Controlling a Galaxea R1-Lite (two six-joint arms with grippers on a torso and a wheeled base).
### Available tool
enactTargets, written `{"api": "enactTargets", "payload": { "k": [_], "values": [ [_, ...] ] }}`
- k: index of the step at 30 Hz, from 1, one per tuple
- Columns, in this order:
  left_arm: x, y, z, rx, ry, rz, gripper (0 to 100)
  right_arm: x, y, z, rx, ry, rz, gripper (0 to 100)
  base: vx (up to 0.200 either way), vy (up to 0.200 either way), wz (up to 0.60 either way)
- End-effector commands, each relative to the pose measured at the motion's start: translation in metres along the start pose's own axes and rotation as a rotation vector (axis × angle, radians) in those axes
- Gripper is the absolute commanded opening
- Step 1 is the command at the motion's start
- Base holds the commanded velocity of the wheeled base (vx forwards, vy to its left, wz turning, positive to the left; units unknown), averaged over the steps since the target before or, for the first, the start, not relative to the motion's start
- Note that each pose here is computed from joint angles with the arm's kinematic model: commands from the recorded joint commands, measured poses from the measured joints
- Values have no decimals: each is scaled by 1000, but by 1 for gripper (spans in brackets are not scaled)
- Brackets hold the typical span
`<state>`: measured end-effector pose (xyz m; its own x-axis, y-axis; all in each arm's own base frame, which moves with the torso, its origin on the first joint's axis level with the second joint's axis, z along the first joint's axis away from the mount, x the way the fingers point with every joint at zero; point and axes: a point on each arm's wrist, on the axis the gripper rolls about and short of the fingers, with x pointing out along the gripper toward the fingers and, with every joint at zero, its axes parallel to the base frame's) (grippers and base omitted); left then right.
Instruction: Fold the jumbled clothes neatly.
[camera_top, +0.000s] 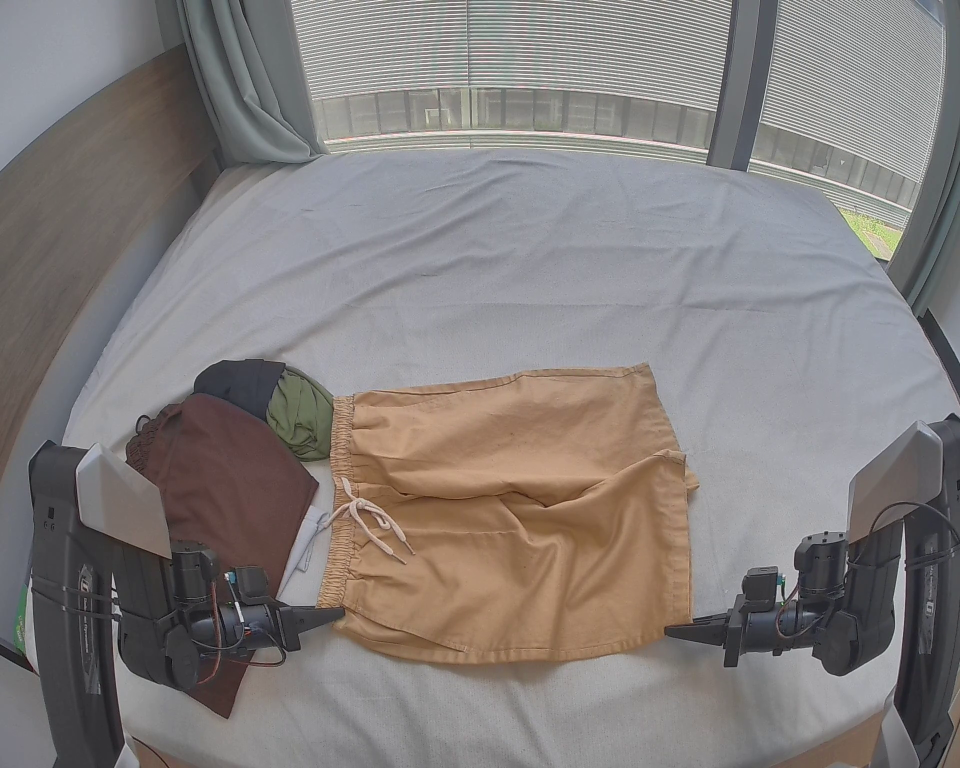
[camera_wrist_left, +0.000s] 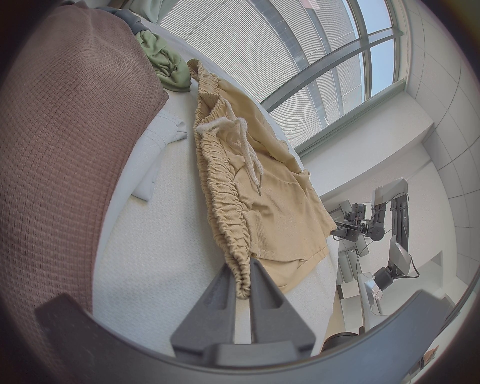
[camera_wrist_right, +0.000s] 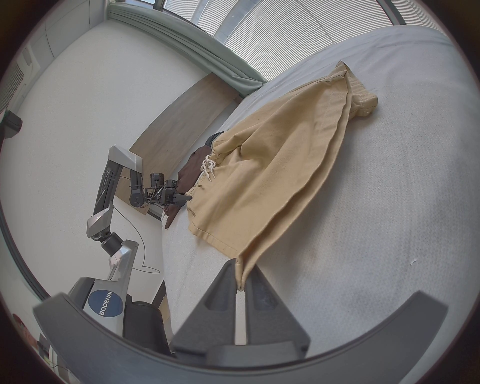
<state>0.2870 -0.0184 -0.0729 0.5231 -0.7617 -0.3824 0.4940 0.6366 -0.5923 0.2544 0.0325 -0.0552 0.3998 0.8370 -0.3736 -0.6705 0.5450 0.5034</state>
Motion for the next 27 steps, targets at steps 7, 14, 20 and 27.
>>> {"api": "enactTargets", "payload": {
  "k": [7, 14, 20, 27],
  "values": [
    [1, 1, 1, 3, -2, 0, 0, 0, -1, 2, -3, -6, -58, 0, 0, 0, 0],
    [1, 1, 1, 3, -2, 0, 0, 1, -2, 2, 24, -4, -94, 100, 0, 0, 0],
    [0, 1, 0, 1, -2, 1, 0, 1, -2, 3, 18, -8, -91, 100, 0, 0, 0],
    [0, 1, 0, 1, -2, 1, 0, 3, -6, 4, 16, -13, -98, 100, 0, 0, 0]
  ]
}}
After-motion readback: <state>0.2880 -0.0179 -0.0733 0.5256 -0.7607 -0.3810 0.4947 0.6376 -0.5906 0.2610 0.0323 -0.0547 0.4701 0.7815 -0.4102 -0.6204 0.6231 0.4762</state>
